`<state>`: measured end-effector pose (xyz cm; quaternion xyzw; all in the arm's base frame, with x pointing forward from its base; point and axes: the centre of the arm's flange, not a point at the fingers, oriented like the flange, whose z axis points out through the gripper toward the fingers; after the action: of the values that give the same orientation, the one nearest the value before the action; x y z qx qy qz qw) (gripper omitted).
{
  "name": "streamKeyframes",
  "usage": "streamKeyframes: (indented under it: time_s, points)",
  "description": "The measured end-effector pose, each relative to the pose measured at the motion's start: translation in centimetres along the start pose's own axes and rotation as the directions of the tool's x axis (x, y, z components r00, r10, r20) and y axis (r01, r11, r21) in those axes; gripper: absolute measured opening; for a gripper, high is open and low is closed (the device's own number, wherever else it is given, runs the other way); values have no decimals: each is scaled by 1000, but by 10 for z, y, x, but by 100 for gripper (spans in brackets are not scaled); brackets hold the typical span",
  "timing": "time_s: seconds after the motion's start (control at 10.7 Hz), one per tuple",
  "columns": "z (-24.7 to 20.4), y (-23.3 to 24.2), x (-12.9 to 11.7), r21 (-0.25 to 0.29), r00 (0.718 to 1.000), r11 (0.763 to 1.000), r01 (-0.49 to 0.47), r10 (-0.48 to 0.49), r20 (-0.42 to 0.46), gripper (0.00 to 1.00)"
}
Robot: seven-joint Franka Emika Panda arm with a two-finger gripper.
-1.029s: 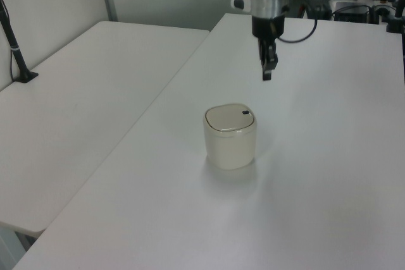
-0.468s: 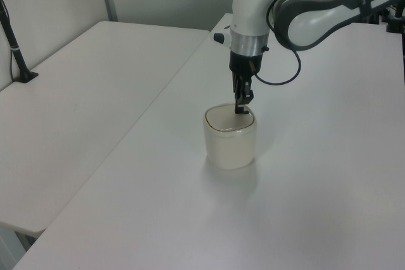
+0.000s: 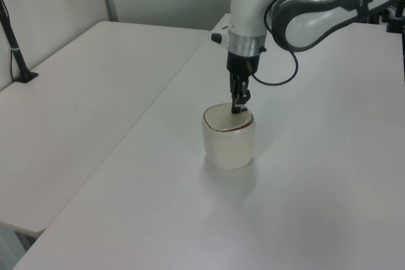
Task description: Open the trash bin
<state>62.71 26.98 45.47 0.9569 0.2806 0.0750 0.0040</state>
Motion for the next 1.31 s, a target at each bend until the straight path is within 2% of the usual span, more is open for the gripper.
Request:
streamKeyframes:
  time_s: [0.09, 0.28, 0.65, 1.03, 1.12, 1.31]
  points:
    - [-20, 2, 1, 2, 999, 1000, -24, 24, -24, 1]
    - [-72, 11, -14, 6, 990, 990, -142, 143, -13, 1]
    - [-159, 101, -86, -12, 936, 938, -348, 348, 49, 1]
    - [-186, 180, -151, -30, 862, 867, -498, 498, 96, 2]
    - [-188, 193, -165, -33, 847, 853, -521, 522, 101, 5]
    - [-188, 204, -179, -34, 836, 844, -536, 536, 116, 15]
